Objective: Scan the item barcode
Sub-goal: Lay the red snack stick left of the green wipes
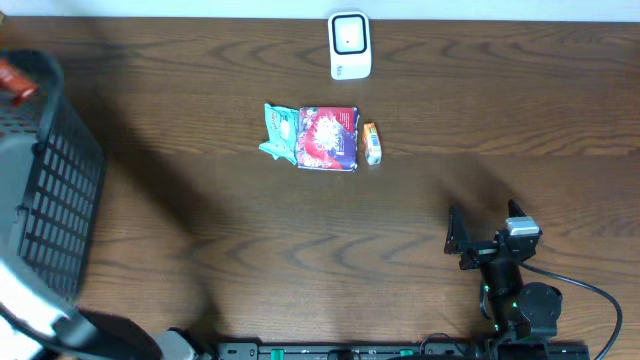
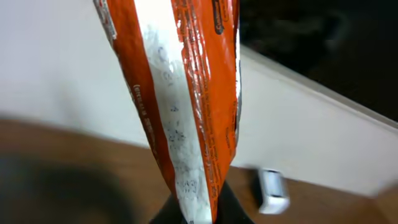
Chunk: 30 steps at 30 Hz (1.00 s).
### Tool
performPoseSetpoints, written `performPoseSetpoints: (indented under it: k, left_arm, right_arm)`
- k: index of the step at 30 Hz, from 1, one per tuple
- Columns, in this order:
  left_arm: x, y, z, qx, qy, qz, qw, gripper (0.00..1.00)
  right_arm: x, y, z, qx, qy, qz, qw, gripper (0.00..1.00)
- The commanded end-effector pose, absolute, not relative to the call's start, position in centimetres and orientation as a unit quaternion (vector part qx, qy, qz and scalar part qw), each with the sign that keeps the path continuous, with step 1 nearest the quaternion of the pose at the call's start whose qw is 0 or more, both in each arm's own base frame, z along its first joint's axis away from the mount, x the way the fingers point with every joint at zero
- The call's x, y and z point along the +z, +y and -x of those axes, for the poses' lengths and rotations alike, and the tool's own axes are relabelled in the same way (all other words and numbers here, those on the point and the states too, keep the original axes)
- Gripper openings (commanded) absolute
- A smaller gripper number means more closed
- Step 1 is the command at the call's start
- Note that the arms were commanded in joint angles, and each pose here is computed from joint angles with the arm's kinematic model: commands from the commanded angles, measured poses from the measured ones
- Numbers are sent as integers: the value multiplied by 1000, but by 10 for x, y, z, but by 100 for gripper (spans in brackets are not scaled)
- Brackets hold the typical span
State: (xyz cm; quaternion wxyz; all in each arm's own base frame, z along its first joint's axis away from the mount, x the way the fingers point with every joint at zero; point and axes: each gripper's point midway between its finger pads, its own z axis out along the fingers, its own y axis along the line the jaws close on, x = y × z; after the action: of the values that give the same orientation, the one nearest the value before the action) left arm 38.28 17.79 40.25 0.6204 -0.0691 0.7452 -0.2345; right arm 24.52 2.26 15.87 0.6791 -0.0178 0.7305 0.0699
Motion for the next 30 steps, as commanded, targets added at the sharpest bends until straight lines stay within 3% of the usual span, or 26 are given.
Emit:
performPoseSetpoints:
  k: [1,6,9,14,20,30]
  left_arm:
    - [436,111,-383,-277,732,-6,622,7]
    - [435,27,-400,-336,729,-78,592,7]
    - [412,1,-423,-333,752,-56,565,8]
    - [325,-5,-462,-202,846,71,487,7]
    - [220,-13,-458,-35,926,113,358,8]
    - [104,-58,-463,-31,971,69,226,7]
  right_arm:
    - [158,24,-245,68,730,22,679,99]
    - [158,24,-245,68,730,22,679,99]
    - [158,24,-245,68,730,22,679,99]
    - [158,24,-245,68,730,22,679,99]
    - [158,24,-245,68,730,22,679,99]
    - [158,24,-245,68,730,22,679,99]
